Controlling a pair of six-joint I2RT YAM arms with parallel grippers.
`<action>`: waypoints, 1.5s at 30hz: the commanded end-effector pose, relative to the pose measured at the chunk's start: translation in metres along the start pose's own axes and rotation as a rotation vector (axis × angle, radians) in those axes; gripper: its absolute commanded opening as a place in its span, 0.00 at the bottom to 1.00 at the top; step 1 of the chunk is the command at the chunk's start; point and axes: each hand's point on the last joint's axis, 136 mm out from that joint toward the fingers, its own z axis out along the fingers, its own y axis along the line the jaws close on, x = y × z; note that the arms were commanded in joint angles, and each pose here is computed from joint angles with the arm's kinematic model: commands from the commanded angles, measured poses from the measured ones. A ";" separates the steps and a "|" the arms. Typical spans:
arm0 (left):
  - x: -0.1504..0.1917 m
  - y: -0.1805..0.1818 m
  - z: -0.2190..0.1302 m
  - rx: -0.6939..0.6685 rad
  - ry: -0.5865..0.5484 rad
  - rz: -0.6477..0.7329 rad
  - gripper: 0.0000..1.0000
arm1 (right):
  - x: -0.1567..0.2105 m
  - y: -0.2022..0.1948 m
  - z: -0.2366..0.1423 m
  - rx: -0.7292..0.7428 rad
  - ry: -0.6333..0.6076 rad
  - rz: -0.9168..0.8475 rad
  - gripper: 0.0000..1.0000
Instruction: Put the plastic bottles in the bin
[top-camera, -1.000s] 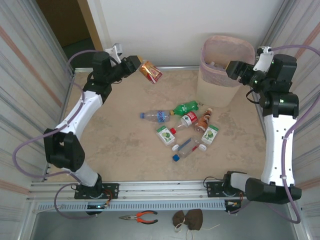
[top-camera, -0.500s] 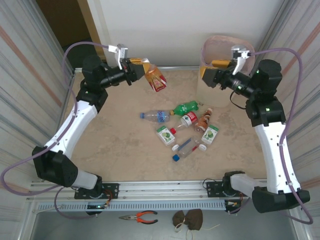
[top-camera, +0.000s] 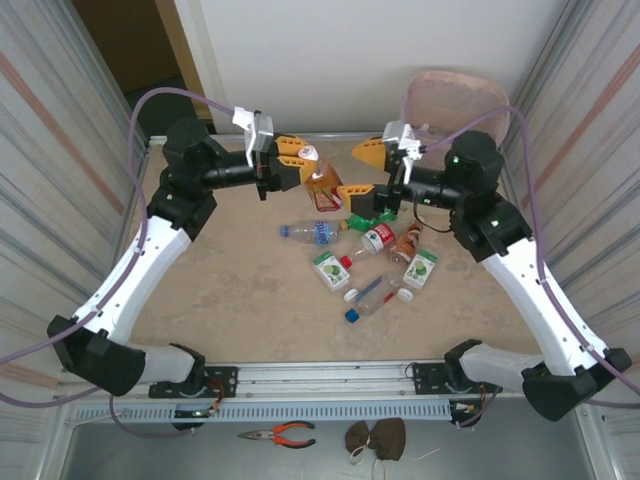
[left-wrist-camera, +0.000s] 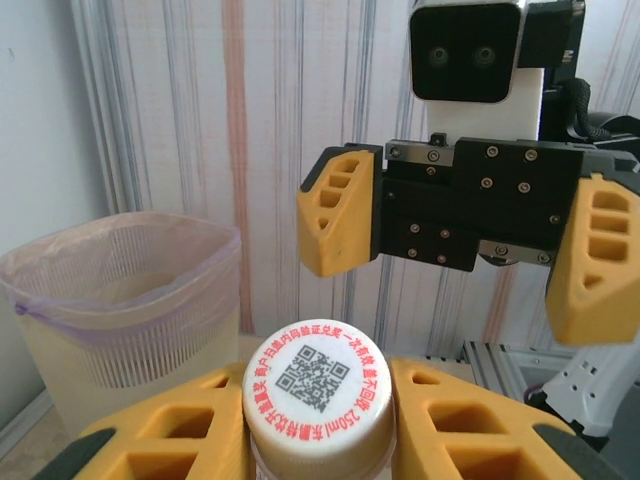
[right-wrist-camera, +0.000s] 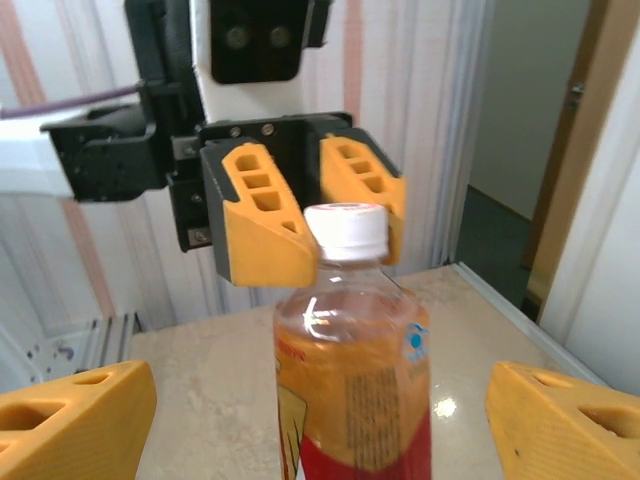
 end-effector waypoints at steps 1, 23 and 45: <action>-0.018 -0.026 -0.007 0.052 -0.012 0.083 0.20 | 0.001 0.007 0.012 -0.024 0.010 -0.111 0.86; -0.020 -0.036 -0.013 0.034 -0.011 0.126 0.25 | 0.038 0.009 0.049 -0.052 0.099 -0.061 0.56; -0.014 -0.011 -0.043 -0.231 -0.025 0.118 0.79 | 0.014 -0.042 0.018 0.166 0.082 -0.022 0.52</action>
